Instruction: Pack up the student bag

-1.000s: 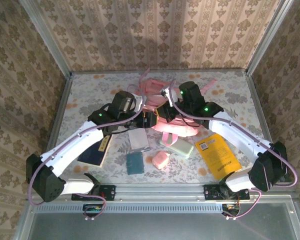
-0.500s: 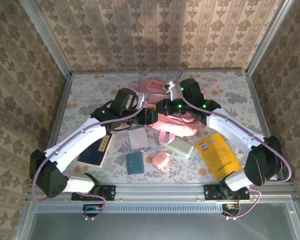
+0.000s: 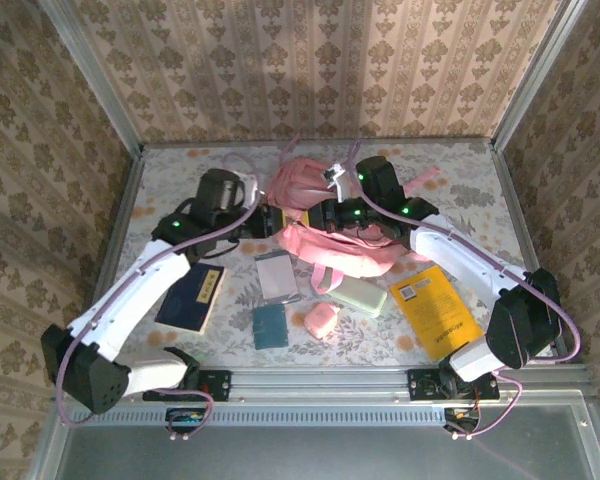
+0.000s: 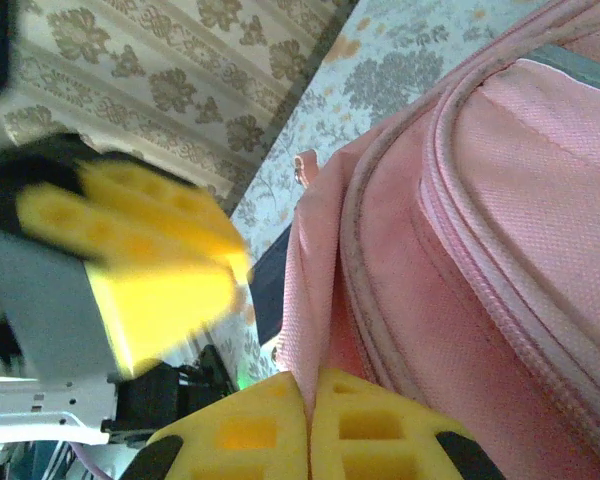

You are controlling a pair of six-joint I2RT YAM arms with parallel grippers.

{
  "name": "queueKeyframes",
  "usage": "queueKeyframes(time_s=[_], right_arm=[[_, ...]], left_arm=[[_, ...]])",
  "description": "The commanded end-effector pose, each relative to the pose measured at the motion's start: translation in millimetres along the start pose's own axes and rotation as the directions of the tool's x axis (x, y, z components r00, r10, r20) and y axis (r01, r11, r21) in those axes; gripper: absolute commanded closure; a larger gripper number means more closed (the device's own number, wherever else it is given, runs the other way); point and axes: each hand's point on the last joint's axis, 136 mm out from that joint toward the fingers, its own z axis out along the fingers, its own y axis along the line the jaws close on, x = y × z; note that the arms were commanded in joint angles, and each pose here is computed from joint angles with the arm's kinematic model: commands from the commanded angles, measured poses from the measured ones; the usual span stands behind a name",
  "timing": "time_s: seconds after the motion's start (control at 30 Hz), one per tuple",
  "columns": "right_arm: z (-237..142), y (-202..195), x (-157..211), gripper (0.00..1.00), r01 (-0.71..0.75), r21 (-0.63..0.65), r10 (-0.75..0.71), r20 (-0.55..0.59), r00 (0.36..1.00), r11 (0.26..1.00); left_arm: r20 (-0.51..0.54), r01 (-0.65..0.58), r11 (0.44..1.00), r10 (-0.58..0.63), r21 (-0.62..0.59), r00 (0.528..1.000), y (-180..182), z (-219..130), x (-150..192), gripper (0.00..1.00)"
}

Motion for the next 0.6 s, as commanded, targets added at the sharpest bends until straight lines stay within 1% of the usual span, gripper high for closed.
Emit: queueKeyframes(time_s=[0.0, 0.07, 0.1, 0.17, 0.2, 0.27, 0.3, 0.4, 0.5, 0.57], right_arm=[[-13.0, 35.1, -12.3, 1.00, 0.083, -0.087, -0.081, 0.027, 0.996, 0.993], [-11.6, 34.3, -12.1, 1.00, 0.080, -0.088, -0.078, 0.023, 0.997, 0.993], [-11.3, 35.0, -12.2, 1.00, 0.080, -0.090, -0.078, 0.023, 0.997, 0.993], [-11.2, 34.2, -12.2, 1.00, 0.078, -0.089, -0.076, 0.022, 0.997, 0.993], [-11.3, 34.8, -12.5, 1.00, 0.079, -0.092, -0.077, 0.022, 0.997, 0.993], [-12.4, 36.9, -12.4, 1.00, 0.083, -0.098, -0.081, 0.020, 0.997, 0.992], [-13.1, 38.5, -11.8, 1.00, 0.086, -0.104, -0.084, 0.018, 0.996, 0.991], [-16.2, 45.2, -10.5, 1.00, 0.100, -0.140, -0.100, 0.009, 0.995, 0.985], [-20.8, 49.9, -11.7, 1.00, 0.107, -0.166, -0.106, 0.012, 0.994, 0.980], [-23.8, 53.0, -13.0, 1.00, 0.105, -0.185, -0.103, 0.017, 0.995, 0.977]], left_arm=[[-0.019, -0.030, 0.995, 0.032, 0.093, 0.999, -10.6, -0.8, 5.7, 0.89], [-0.042, -0.028, 0.990, 0.034, 0.139, 0.999, -18.0, 4.3, 9.3, 0.91], [-0.051, -0.028, 0.989, 0.036, 0.144, 0.998, -19.5, 5.7, 10.7, 0.89], [-0.052, -0.035, 0.990, 0.042, 0.134, 0.998, -18.7, 7.1, 12.7, 0.74], [-0.048, -0.042, 0.990, 0.049, 0.136, 0.998, -18.6, 6.5, 13.5, 0.70], [-0.051, -0.073, 0.986, 0.082, 0.151, 0.995, -20.5, 5.3, 17.0, 0.67], [-0.054, -0.097, 0.983, 0.107, 0.158, 0.993, -21.3, 4.2, 19.1, 0.64], [-0.068, -0.138, 0.980, 0.149, 0.140, 0.987, -13.8, 5.7, 25.7, 0.50], [-0.073, -0.113, 0.980, 0.126, 0.162, 0.989, -9.2, 9.3, 26.6, 0.43], [-0.070, -0.099, 0.979, 0.113, 0.180, 0.991, -8.2, 11.4, 26.7, 0.42]])
